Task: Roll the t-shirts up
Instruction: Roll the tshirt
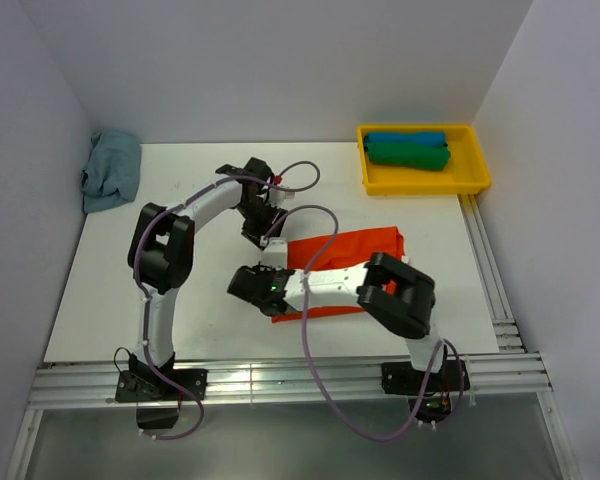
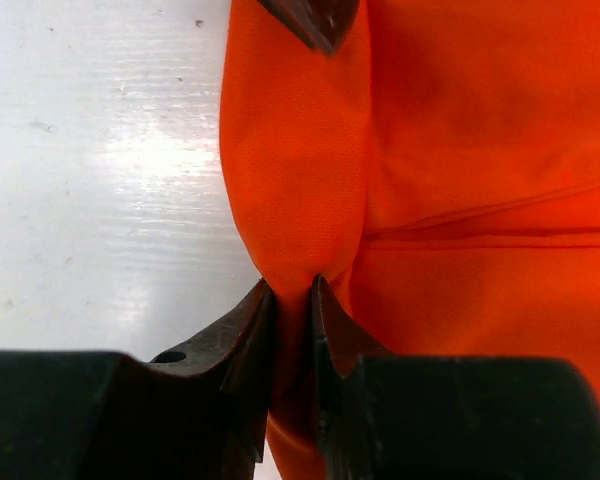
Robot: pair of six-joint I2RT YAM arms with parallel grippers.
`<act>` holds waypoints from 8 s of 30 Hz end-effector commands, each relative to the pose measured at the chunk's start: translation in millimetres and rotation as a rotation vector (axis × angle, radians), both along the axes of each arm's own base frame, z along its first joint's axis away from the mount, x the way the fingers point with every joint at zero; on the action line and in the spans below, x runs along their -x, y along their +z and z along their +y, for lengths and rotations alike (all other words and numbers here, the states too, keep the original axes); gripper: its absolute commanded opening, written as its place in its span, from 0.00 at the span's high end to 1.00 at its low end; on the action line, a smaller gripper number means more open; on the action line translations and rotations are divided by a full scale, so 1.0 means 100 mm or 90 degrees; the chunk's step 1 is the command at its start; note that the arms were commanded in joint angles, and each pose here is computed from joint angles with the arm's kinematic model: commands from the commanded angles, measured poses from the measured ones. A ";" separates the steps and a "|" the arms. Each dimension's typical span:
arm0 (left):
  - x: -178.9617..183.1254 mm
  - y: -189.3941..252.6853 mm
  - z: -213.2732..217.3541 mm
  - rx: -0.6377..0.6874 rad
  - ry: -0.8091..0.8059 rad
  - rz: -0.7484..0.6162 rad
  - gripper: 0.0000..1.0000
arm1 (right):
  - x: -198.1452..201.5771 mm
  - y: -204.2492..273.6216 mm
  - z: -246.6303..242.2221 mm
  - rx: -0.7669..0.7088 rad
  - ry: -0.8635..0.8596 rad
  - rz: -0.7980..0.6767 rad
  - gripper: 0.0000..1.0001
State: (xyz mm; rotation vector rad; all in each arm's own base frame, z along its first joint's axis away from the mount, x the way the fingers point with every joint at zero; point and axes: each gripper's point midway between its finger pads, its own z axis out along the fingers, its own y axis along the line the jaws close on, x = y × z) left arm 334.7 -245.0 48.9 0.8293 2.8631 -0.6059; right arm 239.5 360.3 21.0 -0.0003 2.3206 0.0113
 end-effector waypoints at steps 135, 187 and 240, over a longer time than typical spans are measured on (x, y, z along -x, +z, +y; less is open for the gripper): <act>0.00 -0.04 -0.12 0.239 0.009 -0.018 0.36 | -0.03 0.22 -0.04 -0.788 0.005 0.169 0.84; -0.10 -0.25 -0.04 -0.013 -0.003 -0.032 1.00 | 0.22 0.67 -0.26 -0.005 0.011 -0.034 0.43; -0.38 0.65 -0.25 0.200 0.017 -0.104 0.39 | 0.03 0.12 -0.12 -0.454 0.008 0.114 0.75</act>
